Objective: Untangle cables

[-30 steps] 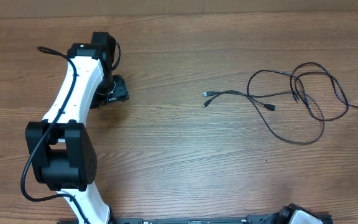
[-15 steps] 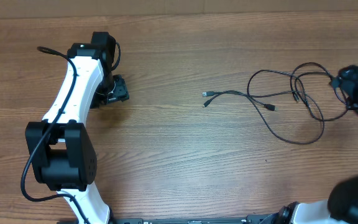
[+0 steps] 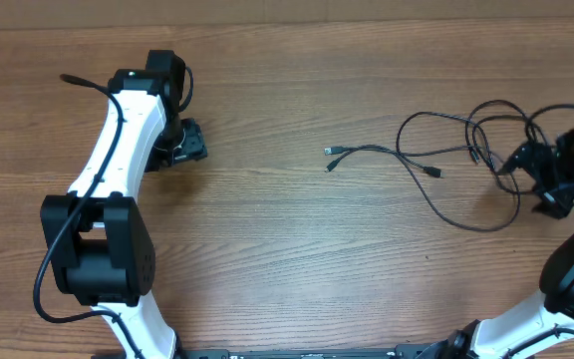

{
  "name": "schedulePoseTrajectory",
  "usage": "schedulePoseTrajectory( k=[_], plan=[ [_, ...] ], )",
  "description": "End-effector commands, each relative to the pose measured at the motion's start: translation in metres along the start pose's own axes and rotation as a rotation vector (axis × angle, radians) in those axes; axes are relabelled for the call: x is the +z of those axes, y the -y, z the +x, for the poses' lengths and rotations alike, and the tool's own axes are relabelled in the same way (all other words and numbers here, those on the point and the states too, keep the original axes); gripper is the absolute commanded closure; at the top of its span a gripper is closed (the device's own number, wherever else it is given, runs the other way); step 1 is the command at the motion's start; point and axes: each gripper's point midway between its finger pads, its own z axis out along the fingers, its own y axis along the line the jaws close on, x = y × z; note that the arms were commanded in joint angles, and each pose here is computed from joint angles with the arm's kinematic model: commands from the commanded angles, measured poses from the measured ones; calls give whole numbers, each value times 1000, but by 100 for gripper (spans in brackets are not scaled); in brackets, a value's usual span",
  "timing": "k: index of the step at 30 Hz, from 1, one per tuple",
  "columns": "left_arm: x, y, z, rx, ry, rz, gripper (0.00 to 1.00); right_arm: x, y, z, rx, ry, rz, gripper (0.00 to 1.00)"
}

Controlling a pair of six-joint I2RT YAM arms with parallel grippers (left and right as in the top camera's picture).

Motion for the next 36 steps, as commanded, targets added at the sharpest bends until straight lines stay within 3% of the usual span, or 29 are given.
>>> schedulePoseTrajectory(
  k=[1, 16, 25, 28, 34, 36],
  plan=[
    [-11, 3, -5, 15, 39, 14, 29, 15, 18, 4, 47, -12, -2, 10],
    [-11, 4, -5, 15, 39, 19, 28, 55, 20, -25, -4, 152, -26, 10],
    [-11, 5, -5, 15, 38, 22, 29, 77, 27, -7, 1, 109, -16, 24],
    [-11, 5, -5, 15, 38, 22, 28, 82, 23, -1, 15, 94, -47, 38],
    [-11, 5, -4, 15, 35, 21, 28, 76, 1, 4, 6, 58, -167, 88],
    [-11, 5, -4, 15, 35, 21, 28, 72, -1, 3, 7, 55, -169, 95]
  ],
)
